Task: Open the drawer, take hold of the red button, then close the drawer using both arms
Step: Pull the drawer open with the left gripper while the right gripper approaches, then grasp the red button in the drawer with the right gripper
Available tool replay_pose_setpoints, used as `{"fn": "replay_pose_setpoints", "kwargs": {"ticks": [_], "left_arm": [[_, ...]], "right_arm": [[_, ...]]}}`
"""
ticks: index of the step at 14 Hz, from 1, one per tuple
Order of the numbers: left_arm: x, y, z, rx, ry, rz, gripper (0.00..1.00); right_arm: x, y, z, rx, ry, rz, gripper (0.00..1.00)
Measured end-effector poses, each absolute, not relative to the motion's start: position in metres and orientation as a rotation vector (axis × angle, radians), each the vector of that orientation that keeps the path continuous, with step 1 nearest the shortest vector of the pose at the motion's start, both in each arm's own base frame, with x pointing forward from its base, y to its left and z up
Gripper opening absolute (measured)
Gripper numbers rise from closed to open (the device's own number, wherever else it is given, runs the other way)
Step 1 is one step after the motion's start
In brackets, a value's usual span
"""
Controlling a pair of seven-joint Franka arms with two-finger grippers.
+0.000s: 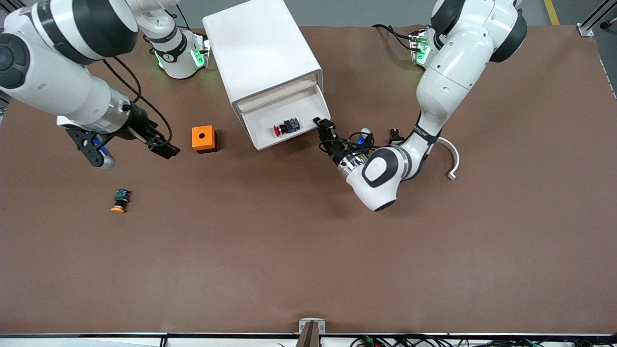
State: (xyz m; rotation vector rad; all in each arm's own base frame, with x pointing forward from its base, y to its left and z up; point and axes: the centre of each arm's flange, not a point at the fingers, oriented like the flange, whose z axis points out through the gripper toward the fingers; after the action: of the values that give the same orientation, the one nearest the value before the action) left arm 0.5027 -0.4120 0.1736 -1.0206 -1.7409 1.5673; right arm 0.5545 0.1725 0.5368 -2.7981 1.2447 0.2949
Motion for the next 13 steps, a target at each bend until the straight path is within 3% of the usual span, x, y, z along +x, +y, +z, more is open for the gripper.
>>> {"fn": "replay_pose_setpoints", "kwargs": {"ticks": [7, 9, 13], "left_arm": [[0.512, -0.405, 0.174, -1.014, -1.771, 1.579, 0.23], [0.514, -0.405, 0.174, -1.015, -1.784, 1.579, 0.37], [0.529, -0.403, 0.184, -1.163, -1.791, 1.661, 0.79]], "right_arm": [[0.547, 0.245, 0.508, -2.708, 1.404, 0.357, 1.0], [0.546, 0.257, 0.502, -2.684, 1.428, 0.382, 1.0], [0.539, 0.296, 0.484, -2.652, 1.483, 0.385, 1.0]]}}
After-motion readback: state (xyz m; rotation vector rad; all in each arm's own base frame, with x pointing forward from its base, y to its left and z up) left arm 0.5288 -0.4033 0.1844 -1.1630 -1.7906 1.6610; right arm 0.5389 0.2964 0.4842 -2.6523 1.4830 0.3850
